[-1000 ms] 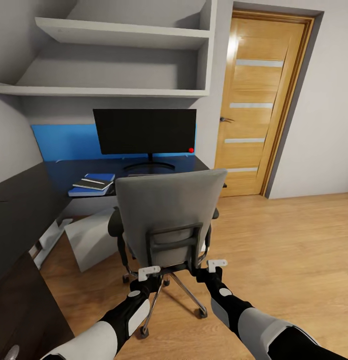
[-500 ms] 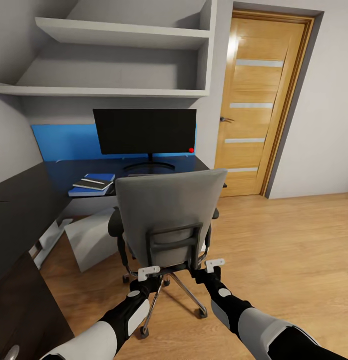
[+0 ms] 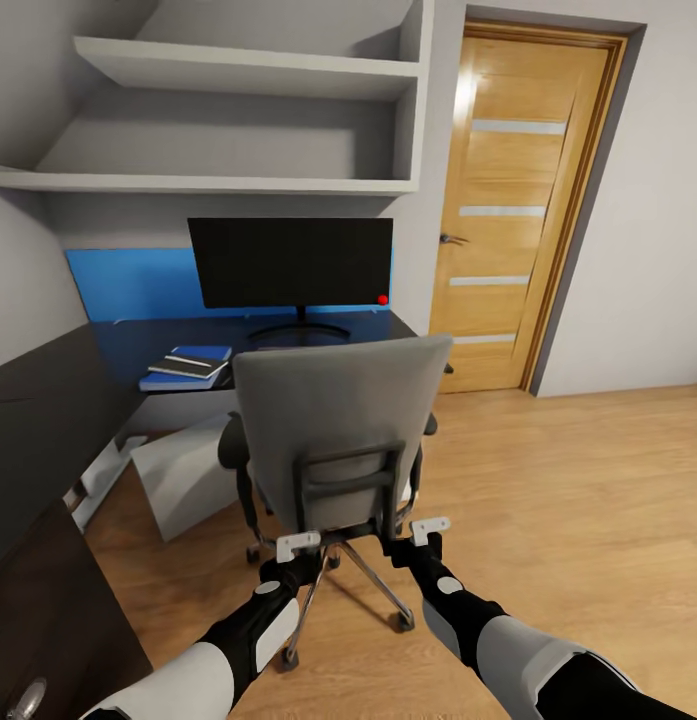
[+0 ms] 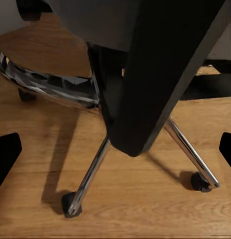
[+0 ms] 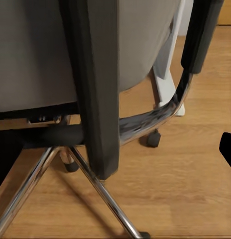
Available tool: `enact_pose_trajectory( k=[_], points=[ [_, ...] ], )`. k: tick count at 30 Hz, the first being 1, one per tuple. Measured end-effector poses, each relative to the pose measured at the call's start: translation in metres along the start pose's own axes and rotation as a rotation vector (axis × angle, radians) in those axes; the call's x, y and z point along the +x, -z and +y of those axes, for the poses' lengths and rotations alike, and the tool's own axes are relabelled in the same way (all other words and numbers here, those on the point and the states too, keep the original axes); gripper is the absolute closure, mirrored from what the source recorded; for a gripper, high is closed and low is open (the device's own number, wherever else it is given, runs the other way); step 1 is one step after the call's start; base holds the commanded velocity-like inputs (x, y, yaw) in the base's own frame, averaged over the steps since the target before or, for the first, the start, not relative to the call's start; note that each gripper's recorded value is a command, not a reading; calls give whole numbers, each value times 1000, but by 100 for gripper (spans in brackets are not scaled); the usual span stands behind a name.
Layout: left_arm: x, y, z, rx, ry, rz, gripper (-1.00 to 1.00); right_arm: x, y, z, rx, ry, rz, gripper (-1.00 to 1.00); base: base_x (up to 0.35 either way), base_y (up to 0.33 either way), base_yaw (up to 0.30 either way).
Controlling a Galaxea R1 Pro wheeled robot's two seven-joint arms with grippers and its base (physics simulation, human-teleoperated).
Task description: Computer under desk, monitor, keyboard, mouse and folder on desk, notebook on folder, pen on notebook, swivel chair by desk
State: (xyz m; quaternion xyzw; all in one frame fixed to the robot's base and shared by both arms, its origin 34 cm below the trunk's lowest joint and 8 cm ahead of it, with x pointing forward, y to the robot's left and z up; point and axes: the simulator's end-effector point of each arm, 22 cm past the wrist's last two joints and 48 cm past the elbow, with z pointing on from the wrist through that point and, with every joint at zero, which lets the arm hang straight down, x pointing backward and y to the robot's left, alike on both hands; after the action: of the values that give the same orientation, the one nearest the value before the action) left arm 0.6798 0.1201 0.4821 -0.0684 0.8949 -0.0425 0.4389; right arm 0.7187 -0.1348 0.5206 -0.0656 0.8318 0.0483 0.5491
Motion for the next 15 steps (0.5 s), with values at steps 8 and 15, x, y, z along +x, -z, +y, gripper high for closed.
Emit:
enact_pose_trajectory(
  k=[8,15],
  points=[
    [0,0,1,-3,-1,1,-100,0,0,0,0,0,0,-100,-315,-1,0],
    [0,0,1,-3,-1,1,-100,0,0,0,0,0,1,-100,-334,-74,0]
  ],
)
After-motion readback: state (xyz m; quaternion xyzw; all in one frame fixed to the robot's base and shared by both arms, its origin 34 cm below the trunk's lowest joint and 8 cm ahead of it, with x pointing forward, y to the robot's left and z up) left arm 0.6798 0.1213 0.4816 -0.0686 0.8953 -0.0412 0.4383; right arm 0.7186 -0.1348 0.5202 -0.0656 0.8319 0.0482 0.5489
